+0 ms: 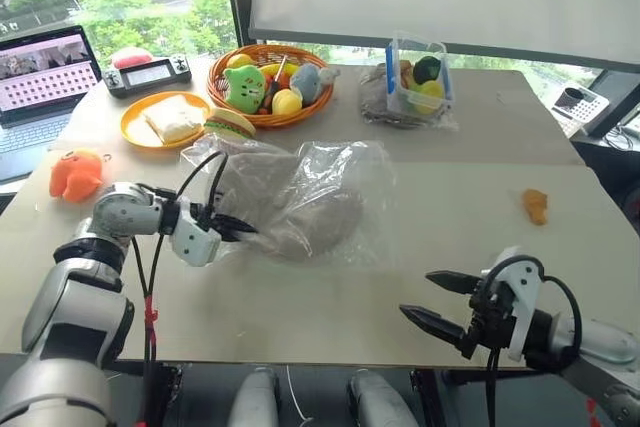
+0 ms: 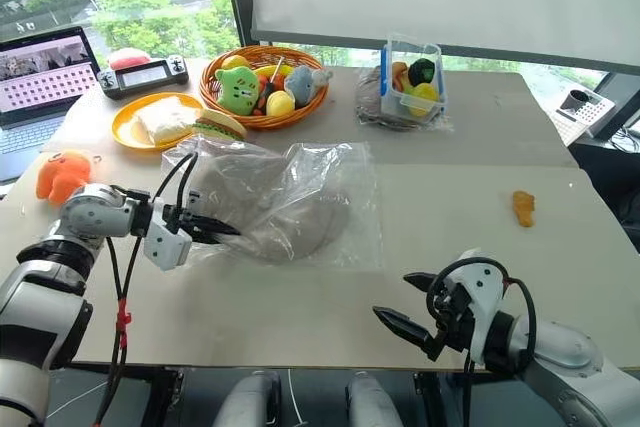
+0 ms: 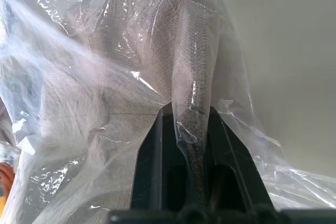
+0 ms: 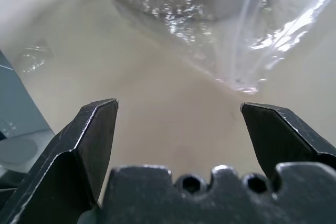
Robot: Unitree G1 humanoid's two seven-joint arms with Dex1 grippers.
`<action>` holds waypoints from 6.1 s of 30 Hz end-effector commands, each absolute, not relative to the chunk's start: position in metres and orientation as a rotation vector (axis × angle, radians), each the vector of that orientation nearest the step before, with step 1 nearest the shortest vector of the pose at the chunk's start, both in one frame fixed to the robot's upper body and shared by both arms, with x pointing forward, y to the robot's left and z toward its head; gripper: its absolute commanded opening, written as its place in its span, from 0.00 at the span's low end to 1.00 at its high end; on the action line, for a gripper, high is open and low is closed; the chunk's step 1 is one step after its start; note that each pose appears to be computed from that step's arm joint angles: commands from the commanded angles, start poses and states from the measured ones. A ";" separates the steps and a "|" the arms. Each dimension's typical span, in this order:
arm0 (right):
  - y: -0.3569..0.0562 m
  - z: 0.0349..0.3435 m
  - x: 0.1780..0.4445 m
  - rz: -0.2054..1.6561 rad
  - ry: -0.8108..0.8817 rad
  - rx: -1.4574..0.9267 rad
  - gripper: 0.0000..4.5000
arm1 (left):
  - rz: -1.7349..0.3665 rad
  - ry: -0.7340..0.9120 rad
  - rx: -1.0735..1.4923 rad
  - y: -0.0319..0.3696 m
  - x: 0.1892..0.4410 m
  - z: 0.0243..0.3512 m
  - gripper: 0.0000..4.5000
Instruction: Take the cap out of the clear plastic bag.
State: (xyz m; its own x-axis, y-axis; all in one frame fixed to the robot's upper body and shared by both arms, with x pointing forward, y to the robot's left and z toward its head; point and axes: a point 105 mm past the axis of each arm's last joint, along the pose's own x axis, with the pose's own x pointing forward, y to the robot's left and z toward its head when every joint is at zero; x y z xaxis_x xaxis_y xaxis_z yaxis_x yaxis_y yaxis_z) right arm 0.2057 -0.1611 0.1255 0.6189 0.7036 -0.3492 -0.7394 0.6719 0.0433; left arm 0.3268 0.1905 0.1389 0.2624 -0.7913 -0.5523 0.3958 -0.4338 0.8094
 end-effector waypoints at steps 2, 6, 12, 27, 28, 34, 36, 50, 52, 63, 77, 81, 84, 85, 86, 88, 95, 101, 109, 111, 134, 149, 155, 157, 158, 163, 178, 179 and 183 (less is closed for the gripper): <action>-0.161 0.129 0.208 0.824 0.317 -0.135 1.00 | -1.354 -0.407 1.502 0.195 0.333 0.152 0.01; -0.158 0.130 0.208 0.835 0.308 -0.131 1.00 | -1.262 -0.229 1.506 0.209 0.349 0.146 0.32; -0.156 0.129 0.212 0.850 0.310 -0.135 1.00 | -1.091 -0.151 1.554 0.221 0.370 0.144 0.79; -0.161 0.125 0.227 0.914 0.328 -0.133 1.00 | -1.526 -0.357 0.899 0.155 0.306 0.196 0.94; -0.161 0.125 0.228 0.921 0.329 -0.133 1.00 | -1.549 -0.333 0.896 0.157 0.299 0.193 0.94; -0.163 0.125 0.234 0.936 0.333 -0.141 1.00 | -1.474 -0.276 0.830 0.147 0.294 0.193 0.94; -0.163 0.126 0.236 0.935 0.330 -0.143 1.00 | -1.428 -0.261 0.787 0.134 0.296 0.188 0.94; -0.177 0.132 0.223 0.844 0.338 -0.154 1.00 | -1.125 -0.072 0.543 0.006 0.318 0.117 0.94; -0.178 0.134 0.220 0.827 0.331 -0.150 1.00 | -1.082 -0.082 0.647 -0.006 0.325 0.112 0.94; -0.177 0.137 0.217 0.770 0.305 -0.136 1.00 | -1.046 0.288 0.755 -0.014 0.342 0.038 0.94; -0.202 0.134 0.209 0.600 0.293 -0.130 1.00 | -0.958 0.474 0.622 -0.006 0.363 0.012 0.50; -0.201 0.135 0.208 0.588 0.284 -0.128 1.00 | -0.961 0.512 0.590 -0.005 0.362 0.008 0.23; -0.200 0.135 0.208 0.583 0.280 -0.126 1.00 | -0.960 0.521 0.587 -0.004 0.363 0.007 0.02; -0.200 0.135 0.207 0.581 0.279 -0.125 1.00 | -0.960 0.524 0.584 -0.004 0.363 0.007 0.02; -0.200 0.135 0.207 0.580 0.278 -0.124 1.00 | -0.960 0.526 0.582 -0.004 0.363 0.007 0.02; -0.200 0.134 0.207 0.574 0.279 -0.122 1.00 | -0.956 0.524 0.579 -0.003 0.363 0.007 0.02; -0.199 0.133 0.210 0.561 0.276 -0.123 1.00 | -1.126 0.256 0.461 -0.020 0.347 0.054 0.02; -0.199 0.131 0.213 0.567 0.284 -0.131 1.00 | -1.403 0.051 0.754 0.046 0.296 0.078 0.02; -0.195 0.126 0.219 0.588 0.294 -0.134 1.00 | -1.639 0.028 0.818 0.111 0.264 0.116 0.02; -0.194 0.124 0.221 0.601 0.298 -0.137 1.00 | -1.665 0.027 0.791 0.127 0.255 0.124 0.02; -0.175 0.124 0.247 0.761 0.283 -0.162 1.00 | -1.277 -0.078 0.797 0.223 0.260 0.137 0.49; -0.169 0.125 0.252 0.789 0.296 -0.176 1.00 | -1.049 0.154 0.327 0.110 0.273 0.129 0.91; -0.168 0.125 0.251 0.787 0.300 -0.178 1.00 | -0.960 0.130 0.462 0.103 0.281 0.123 1.00; -0.166 0.127 0.252 0.793 0.296 -0.178 1.00 | -0.912 0.118 0.516 0.104 0.287 0.119 1.00; -0.164 0.129 0.252 0.799 0.291 -0.178 1.00 | -0.882 0.109 0.554 0.104 0.291 0.117 1.00; -0.162 0.132 0.256 0.801 0.286 -0.182 1.00 | -0.828 0.117 0.586 0.100 0.297 0.108 1.00; -0.160 0.127 0.257 0.792 0.281 -0.163 1.00 | -1.001 0.582 0.278 0.126 0.262 0.079 1.00; -0.159 0.127 0.257 0.792 0.280 -0.163 1.00 | -0.997 0.599 0.273 0.127 0.262 0.078 1.00; -0.158 0.126 0.255 0.785 0.277 -0.153 1.00 | -1.059 0.605 0.337 0.122 0.254 0.079 1.00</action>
